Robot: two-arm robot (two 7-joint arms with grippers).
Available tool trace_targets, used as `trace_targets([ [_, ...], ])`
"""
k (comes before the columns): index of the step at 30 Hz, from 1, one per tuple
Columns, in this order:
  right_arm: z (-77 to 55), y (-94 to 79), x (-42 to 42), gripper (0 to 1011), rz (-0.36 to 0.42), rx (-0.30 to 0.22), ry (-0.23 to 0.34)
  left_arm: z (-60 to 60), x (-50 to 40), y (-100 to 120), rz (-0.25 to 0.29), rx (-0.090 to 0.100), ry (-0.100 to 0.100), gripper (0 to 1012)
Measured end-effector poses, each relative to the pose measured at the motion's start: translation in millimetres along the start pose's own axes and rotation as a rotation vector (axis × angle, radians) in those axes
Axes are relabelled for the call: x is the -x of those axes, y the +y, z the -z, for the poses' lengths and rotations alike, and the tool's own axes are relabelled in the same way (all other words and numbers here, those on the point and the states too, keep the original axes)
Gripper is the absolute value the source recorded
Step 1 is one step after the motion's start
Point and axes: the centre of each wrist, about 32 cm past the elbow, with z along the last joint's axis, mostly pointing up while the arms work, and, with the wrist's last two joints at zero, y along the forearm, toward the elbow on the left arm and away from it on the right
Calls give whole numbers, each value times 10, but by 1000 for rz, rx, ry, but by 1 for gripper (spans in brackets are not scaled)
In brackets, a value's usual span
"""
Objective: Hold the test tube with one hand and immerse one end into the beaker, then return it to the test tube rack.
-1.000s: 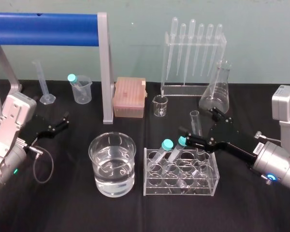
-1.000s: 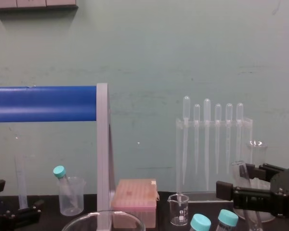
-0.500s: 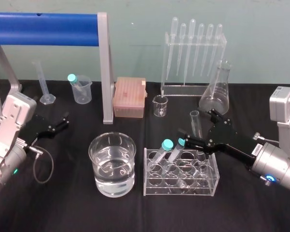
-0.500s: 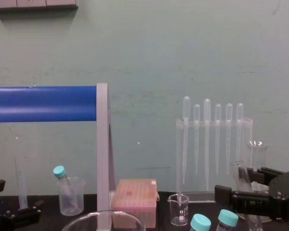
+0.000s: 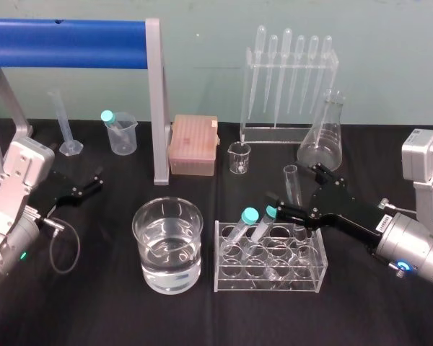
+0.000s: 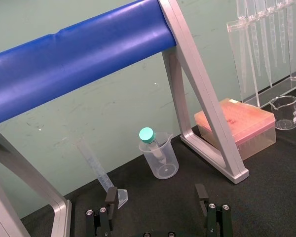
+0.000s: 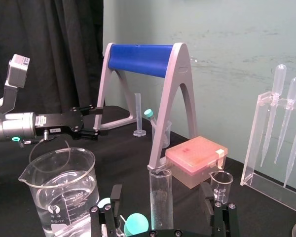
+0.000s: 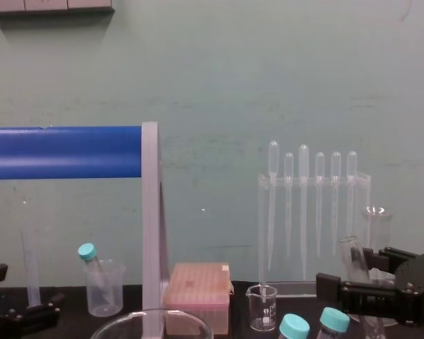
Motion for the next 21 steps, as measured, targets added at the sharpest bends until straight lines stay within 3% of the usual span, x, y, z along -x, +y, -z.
trace_targets([
  [6,-1,-1,-1,1000,0,0,-1,0,0,0,0,0,0,1000],
  [11,-2,-1,-1,927,-1,-1,-1,0,0,0,0,0,0,1000],
  [21,-4,-2,-1,625,-1,-2,-2,0,0,0,0,0,0,1000],
])
